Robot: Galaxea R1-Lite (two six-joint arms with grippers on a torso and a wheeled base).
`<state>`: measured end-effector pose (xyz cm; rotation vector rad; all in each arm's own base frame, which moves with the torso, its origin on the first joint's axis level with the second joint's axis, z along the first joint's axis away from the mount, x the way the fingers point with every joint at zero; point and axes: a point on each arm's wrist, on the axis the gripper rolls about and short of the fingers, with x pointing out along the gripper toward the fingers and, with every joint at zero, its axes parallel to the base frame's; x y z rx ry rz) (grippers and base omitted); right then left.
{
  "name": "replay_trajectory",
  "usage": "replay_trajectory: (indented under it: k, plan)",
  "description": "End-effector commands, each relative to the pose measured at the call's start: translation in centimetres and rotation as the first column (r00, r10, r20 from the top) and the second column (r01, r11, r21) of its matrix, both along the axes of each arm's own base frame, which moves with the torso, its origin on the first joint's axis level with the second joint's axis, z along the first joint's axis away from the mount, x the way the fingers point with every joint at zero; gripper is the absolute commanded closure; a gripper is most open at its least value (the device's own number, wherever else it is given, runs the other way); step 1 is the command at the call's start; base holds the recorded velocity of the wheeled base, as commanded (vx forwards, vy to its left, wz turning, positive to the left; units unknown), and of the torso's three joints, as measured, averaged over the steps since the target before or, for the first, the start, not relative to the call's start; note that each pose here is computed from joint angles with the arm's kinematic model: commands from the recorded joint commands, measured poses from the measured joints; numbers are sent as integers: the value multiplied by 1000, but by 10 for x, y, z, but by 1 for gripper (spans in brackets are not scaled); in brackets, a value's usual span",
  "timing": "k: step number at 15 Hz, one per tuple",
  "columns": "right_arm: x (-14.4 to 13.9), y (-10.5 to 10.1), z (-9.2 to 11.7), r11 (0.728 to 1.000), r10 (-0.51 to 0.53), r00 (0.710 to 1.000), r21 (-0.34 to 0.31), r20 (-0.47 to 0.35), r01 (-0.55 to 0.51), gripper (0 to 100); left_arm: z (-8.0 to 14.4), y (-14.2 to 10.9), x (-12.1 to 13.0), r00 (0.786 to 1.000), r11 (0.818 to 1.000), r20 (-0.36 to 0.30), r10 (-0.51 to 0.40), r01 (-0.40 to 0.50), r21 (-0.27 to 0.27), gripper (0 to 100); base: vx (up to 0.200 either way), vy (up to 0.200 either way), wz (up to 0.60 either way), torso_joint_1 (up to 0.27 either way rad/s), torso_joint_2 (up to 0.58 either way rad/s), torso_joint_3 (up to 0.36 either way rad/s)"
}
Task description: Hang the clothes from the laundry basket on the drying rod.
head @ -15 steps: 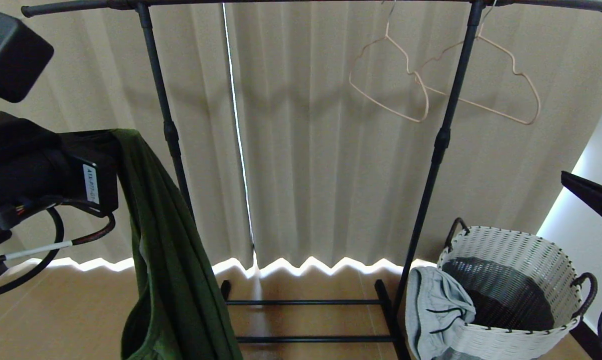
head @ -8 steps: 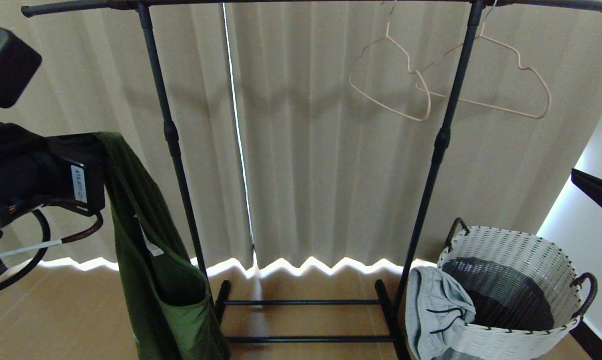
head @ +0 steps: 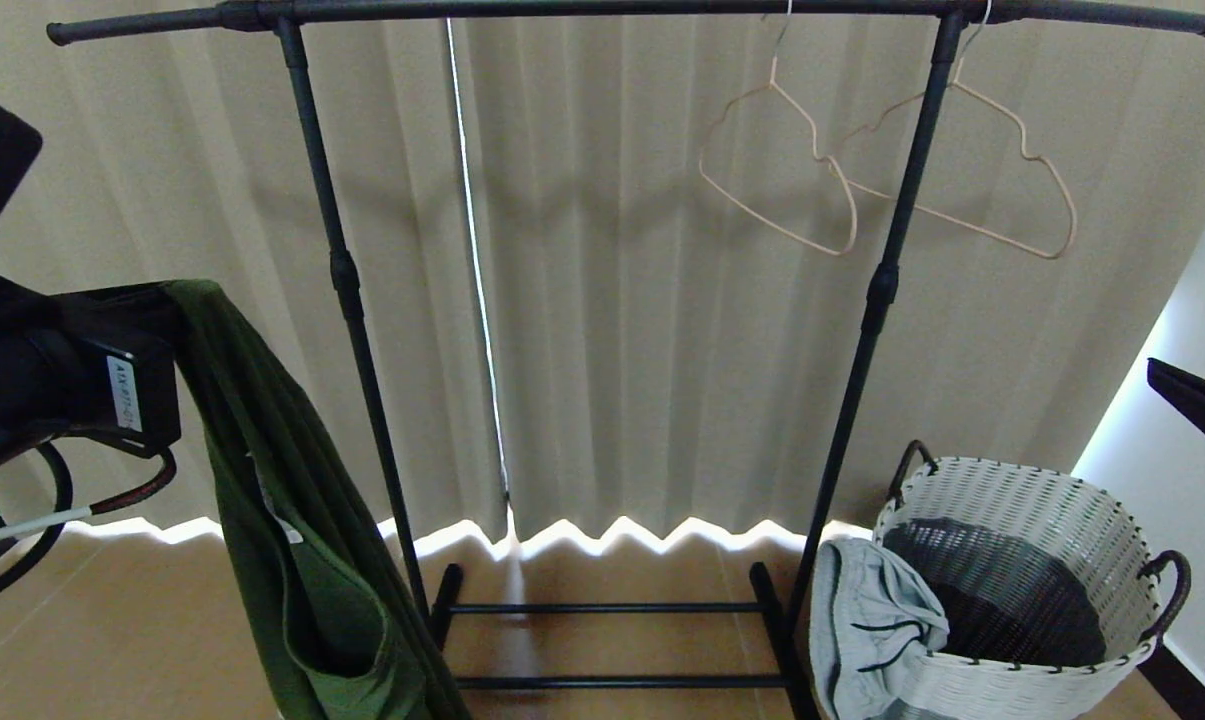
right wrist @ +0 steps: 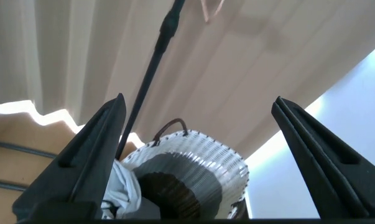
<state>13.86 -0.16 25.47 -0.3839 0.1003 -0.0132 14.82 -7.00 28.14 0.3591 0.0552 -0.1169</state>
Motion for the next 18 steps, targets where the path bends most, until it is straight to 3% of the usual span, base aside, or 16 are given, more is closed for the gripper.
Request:
replay_trajectory:
  k: [1, 14, 18]
  plan:
    - [0, 0, 0, 1000, 0, 1000, 0, -1, 0, 0, 0, 0, 0, 1000, 1000, -1, 0, 0, 0, 100, 0, 0, 0, 76, -330, -242]
    - [1, 0, -2, 1000, 0, 1000, 2, -7, 0, 0, -4, 0, -1, 1000, 1000, -11, -5, 5, 11, 100, 0, 0, 0, 169, -454, -290]
    - [1, 0, -3, 1000, 7, 1000, 7, -10, -7, 0, -6, 1, -4, 1000, 1000, -3, -5, 5, 8, 100, 0, 0, 0, 101, -231, -132]
